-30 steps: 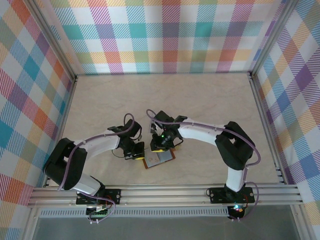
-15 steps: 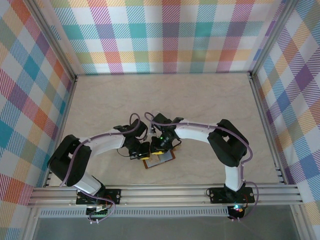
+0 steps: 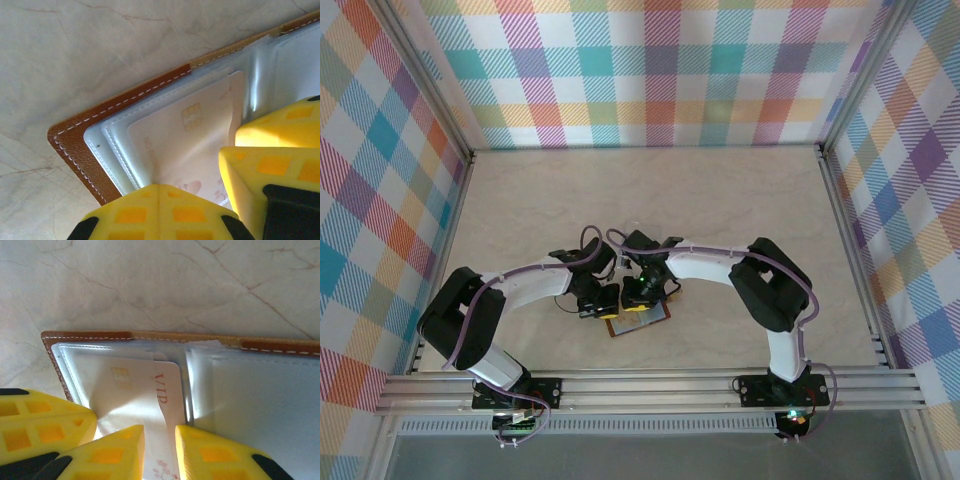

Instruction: Take the credit cards out of the card holder

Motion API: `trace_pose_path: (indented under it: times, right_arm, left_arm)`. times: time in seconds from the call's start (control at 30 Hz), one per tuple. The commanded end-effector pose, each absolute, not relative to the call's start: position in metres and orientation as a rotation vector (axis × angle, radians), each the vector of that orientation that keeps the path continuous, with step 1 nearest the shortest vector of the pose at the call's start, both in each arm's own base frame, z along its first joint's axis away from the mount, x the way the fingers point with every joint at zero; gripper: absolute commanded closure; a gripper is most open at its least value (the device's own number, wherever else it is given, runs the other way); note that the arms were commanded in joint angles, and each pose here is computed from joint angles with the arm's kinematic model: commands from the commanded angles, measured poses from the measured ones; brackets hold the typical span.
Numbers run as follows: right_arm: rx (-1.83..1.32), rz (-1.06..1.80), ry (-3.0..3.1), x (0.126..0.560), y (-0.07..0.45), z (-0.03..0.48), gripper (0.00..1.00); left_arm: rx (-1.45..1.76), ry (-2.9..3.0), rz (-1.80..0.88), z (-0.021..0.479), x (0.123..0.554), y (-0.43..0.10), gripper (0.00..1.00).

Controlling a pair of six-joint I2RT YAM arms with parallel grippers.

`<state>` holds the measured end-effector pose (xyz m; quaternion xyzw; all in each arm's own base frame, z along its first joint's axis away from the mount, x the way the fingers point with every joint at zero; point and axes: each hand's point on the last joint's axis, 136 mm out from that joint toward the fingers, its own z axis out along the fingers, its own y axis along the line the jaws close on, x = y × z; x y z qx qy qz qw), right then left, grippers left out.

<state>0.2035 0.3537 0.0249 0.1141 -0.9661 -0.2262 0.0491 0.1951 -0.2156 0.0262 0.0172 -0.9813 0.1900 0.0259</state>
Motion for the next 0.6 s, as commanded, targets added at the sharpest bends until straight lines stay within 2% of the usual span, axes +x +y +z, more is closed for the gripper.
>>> trace_pose_path:
  times: [0.0,0.4,0.57]
  right_arm:
    - [0.335,-0.542,-2.980,0.202,0.332,0.024,0.74]
    - [0.340,-0.685,-2.950,0.200,0.343,0.047,0.70]
    - [0.306,-0.781,-2.931,0.202,0.346,0.055,0.69]
  left_arm:
    - [0.032,-3.044,0.418,0.019,0.188,-0.198,1.00]
    - [-0.015,-3.093,0.297,0.022,0.197,-0.187,1.00]
    - [-0.028,-3.154,0.337,0.042,0.212,-0.194,1.00]
